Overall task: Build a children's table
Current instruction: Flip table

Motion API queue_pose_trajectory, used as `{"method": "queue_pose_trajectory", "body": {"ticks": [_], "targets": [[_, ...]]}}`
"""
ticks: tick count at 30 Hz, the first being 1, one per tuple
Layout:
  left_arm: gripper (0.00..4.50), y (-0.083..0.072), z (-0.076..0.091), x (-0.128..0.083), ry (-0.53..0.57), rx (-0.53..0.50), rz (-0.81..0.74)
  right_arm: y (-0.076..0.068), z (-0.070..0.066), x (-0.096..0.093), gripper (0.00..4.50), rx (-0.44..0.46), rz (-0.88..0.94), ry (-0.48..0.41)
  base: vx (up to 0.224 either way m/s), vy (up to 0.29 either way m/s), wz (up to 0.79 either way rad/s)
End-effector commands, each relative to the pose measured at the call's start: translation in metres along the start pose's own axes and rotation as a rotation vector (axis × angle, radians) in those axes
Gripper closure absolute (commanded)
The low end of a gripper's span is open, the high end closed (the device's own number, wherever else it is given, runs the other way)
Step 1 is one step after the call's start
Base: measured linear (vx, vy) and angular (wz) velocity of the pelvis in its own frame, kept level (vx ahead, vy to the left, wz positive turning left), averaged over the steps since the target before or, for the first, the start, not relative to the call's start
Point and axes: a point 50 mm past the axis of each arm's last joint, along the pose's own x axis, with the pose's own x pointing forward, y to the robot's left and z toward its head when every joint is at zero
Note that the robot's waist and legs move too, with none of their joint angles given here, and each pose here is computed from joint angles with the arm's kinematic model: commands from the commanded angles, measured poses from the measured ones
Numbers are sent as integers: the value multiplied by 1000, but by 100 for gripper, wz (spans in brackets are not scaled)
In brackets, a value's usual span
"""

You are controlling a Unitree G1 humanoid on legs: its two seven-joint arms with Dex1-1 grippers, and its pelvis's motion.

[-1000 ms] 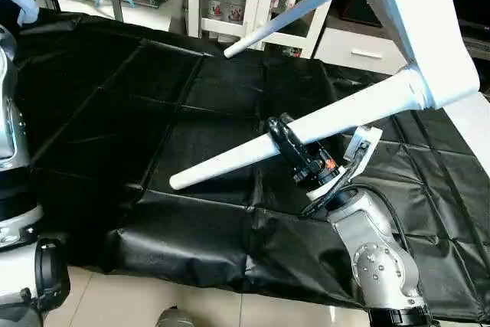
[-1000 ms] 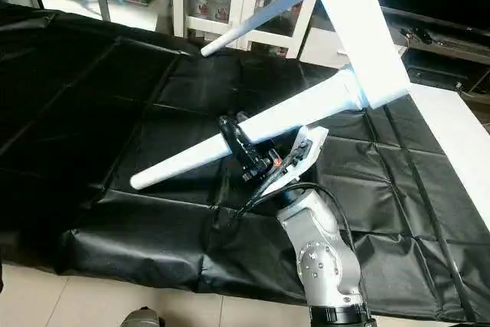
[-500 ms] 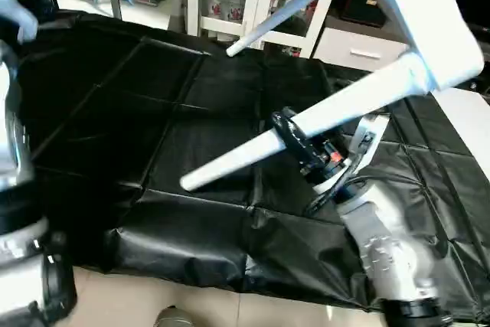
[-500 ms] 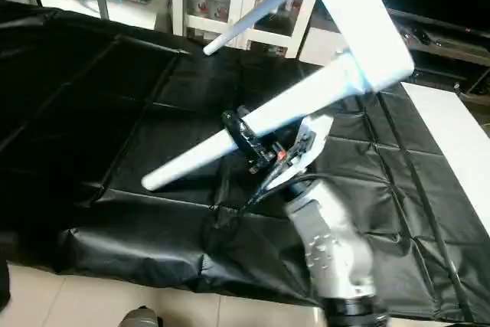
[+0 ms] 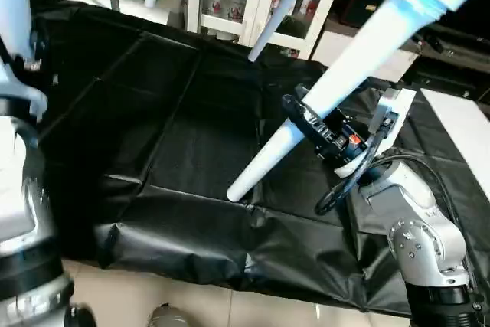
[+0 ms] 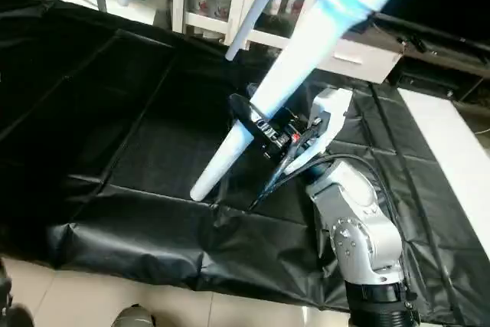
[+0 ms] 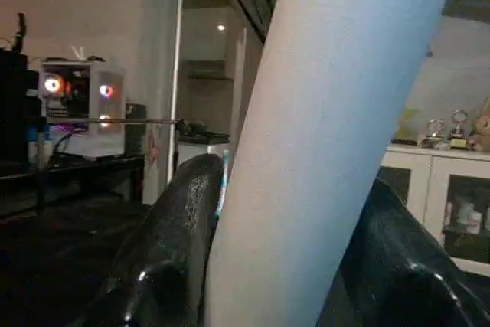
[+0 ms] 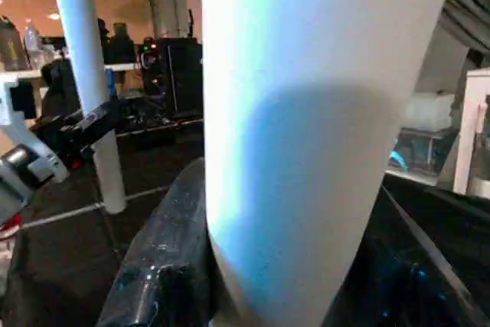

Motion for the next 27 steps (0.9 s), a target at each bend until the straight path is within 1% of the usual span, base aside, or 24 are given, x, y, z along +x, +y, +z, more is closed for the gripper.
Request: {"method": "queue_pose_trajectory", "body": {"ticks": [1,2,5,6,10,12,13,15,18,23,27], "targets": [[245,-8,19,-6,-133,-27,-10,-4,9,-3,283,-105,-24,9,0,0,0],[245,-9,16,-9,-127,-23,-17,-4,7,-4,283,-108,-21,20,0,0,0],[255,-16,3,-19,-78,-23,-67,-2,-8,-8,283,-131,-19,86,0,0,0],[255,-18,-4,-24,-47,-25,-89,-1,-14,-10,283,-146,-16,118,0,0,0],[271,-18,-13,-33,-5,5,-105,2,-20,-11,283,-173,-28,145,0,0,0],[273,-18,-14,-35,-2,4,-103,2,-21,-11,283,-181,-28,149,0,0,0],[277,-18,-19,-39,20,4,-115,1,-21,-11,283,-193,-41,152,0,0,0],[279,-19,-22,-41,32,0,-126,1,-21,-10,283,-196,-46,150,0,0,0],[281,-25,-26,-43,64,-19,-179,0,-20,-10,283,-229,-80,140,0,0,0],[283,-30,-25,-42,72,-24,-216,0,-17,-9,283,-236,-120,133,0,0,0],[283,-32,-23,-39,70,-21,-240,2,-18,-8,283,-241,-128,140,0,0,0]]}}
